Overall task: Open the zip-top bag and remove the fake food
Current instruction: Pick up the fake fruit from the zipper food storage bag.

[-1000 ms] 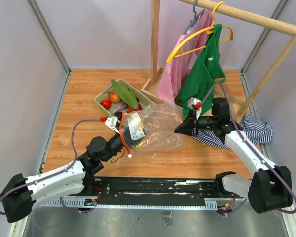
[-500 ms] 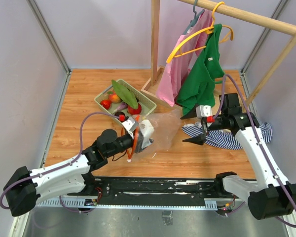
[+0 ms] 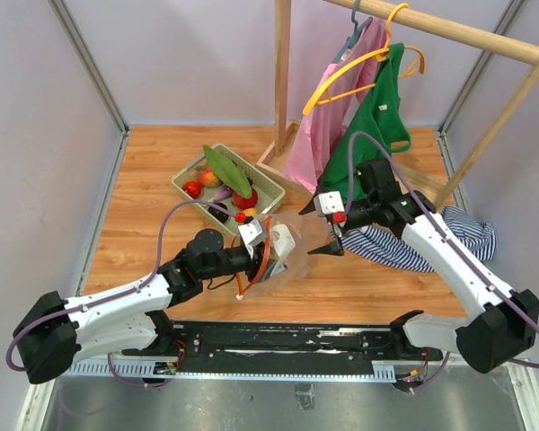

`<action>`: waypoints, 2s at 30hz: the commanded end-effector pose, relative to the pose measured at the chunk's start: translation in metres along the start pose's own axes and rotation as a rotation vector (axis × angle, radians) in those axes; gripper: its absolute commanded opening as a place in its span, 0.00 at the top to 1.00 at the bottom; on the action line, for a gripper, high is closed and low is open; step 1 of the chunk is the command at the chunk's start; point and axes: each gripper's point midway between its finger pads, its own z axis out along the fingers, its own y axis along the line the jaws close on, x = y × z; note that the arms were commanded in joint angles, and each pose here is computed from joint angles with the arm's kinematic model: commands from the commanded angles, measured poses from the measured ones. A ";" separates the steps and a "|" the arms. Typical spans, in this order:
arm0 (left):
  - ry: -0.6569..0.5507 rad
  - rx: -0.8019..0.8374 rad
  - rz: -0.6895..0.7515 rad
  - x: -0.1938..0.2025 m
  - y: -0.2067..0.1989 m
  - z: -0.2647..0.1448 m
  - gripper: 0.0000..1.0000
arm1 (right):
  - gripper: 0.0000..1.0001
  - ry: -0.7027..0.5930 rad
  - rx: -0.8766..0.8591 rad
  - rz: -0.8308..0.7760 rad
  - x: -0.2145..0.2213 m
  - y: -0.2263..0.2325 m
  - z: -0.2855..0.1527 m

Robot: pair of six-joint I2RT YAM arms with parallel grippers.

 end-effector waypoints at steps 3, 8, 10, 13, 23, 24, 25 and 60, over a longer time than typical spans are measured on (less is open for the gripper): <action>-0.044 0.100 0.057 -0.019 -0.017 0.001 0.68 | 0.05 0.065 0.049 -0.103 0.021 -0.039 0.014; -0.052 0.077 0.064 -0.020 -0.014 -0.002 0.68 | 0.55 0.005 -0.029 -0.054 0.022 -0.024 0.024; -0.069 0.025 0.061 -0.023 -0.006 -0.006 0.69 | 0.75 0.002 -0.028 -0.065 0.020 -0.018 0.020; -0.126 -0.063 0.038 -0.031 0.005 -0.016 0.72 | 0.99 0.000 0.015 -0.083 0.023 -0.013 0.007; -0.374 -0.069 -0.003 -0.061 -0.004 -0.052 0.77 | 0.99 0.007 0.088 0.002 0.054 -0.012 -0.002; -0.376 -0.089 0.004 -0.062 0.000 -0.053 0.77 | 0.99 0.006 0.085 0.009 0.055 -0.012 -0.001; -0.376 -0.107 0.016 -0.064 0.002 -0.055 0.78 | 0.99 0.007 0.082 0.014 0.056 -0.011 -0.001; -0.904 -0.469 -0.263 -0.208 0.054 -0.140 0.82 | 0.99 0.145 0.096 0.168 0.092 -0.021 -0.008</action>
